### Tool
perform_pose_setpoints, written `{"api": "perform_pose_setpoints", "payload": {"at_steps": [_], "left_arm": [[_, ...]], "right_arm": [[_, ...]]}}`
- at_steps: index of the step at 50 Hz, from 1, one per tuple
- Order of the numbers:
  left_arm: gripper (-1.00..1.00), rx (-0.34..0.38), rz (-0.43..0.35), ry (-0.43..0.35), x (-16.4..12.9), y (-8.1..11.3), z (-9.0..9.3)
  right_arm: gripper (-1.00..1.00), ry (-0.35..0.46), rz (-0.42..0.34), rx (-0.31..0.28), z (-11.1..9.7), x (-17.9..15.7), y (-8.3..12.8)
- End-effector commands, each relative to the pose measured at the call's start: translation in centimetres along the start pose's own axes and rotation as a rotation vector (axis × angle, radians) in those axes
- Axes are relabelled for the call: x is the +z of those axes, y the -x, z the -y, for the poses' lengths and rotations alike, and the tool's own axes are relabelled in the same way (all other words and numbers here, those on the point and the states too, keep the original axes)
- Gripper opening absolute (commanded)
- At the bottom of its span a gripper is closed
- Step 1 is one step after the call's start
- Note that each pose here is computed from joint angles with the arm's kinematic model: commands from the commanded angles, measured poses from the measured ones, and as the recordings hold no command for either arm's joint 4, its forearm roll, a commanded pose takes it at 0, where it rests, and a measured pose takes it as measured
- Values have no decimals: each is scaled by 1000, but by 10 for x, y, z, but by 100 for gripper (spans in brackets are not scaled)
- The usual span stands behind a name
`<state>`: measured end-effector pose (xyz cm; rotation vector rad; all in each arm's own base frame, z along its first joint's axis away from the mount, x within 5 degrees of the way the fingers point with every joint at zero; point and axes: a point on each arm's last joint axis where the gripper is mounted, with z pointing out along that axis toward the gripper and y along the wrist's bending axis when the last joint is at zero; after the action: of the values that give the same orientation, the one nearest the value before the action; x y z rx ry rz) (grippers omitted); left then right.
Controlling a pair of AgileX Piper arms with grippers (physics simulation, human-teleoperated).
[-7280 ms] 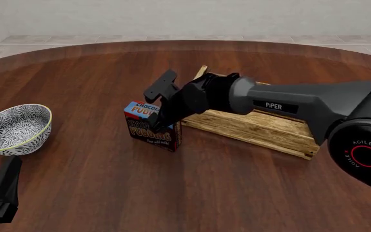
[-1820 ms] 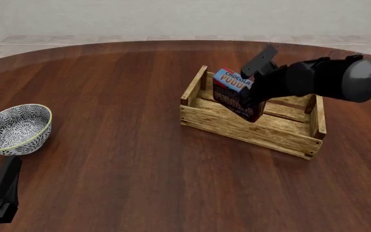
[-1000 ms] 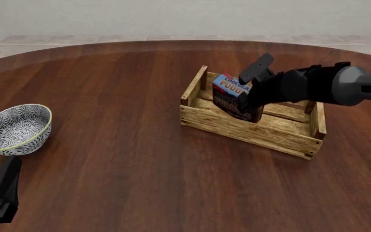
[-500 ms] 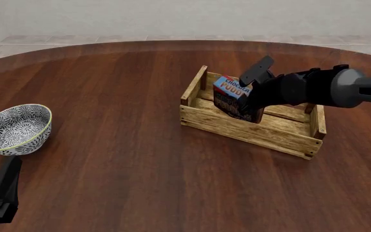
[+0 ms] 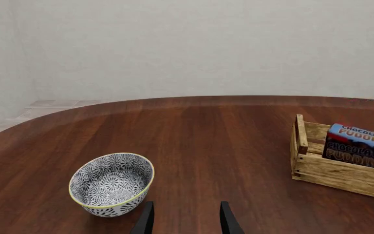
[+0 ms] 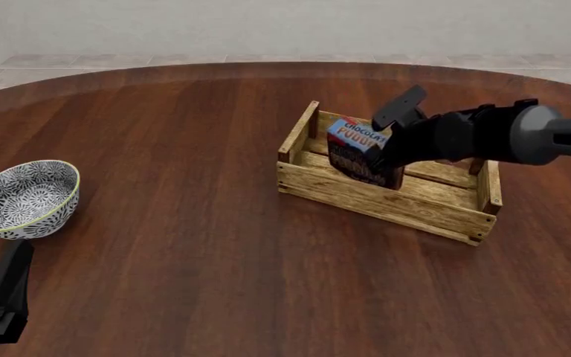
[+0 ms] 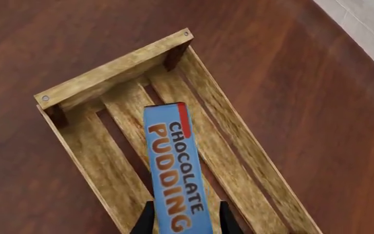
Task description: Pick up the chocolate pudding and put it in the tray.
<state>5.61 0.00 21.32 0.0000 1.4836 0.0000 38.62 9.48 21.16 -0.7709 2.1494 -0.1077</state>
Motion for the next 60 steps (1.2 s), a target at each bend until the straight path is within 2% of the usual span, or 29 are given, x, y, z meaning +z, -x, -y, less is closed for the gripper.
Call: {"api": "perform_pose_setpoints", "payload": {"at_steps": [1, 11, 32, 34, 38, 47, 53, 58, 60], "left_arm": [[100, 0, 0, 0, 0, 0, 0], [100, 0, 0, 0, 0, 0, 0], [100, 0, 0, 0, 0, 0, 0], [100, 0, 0, 0, 0, 0, 0], [100, 0, 0, 0, 0, 0, 0], [100, 0, 0, 0, 0, 0, 0], [100, 0, 0, 0, 0, 0, 0], [100, 0, 0, 0, 0, 0, 0], [100, 0, 0, 0, 0, 0, 0]], "right_arm": [[100, -20, -9, 42, 12, 4, -2], [100, -18, -12, 61, 14, 3, 3], [100, -14, 18, 58, 14, -20, 23], [100, -23, 20, 72, 19, -23, 26], [100, -18, 36, 55, 15, -36, 30], [100, -33, 81, 49, 19, -71, 45], [100, -43, 125, 53, 22, -109, 58], [100, -45, 153, 39, 19, -134, 61], [100, -47, 161, 51, 19, -144, 62]]}}
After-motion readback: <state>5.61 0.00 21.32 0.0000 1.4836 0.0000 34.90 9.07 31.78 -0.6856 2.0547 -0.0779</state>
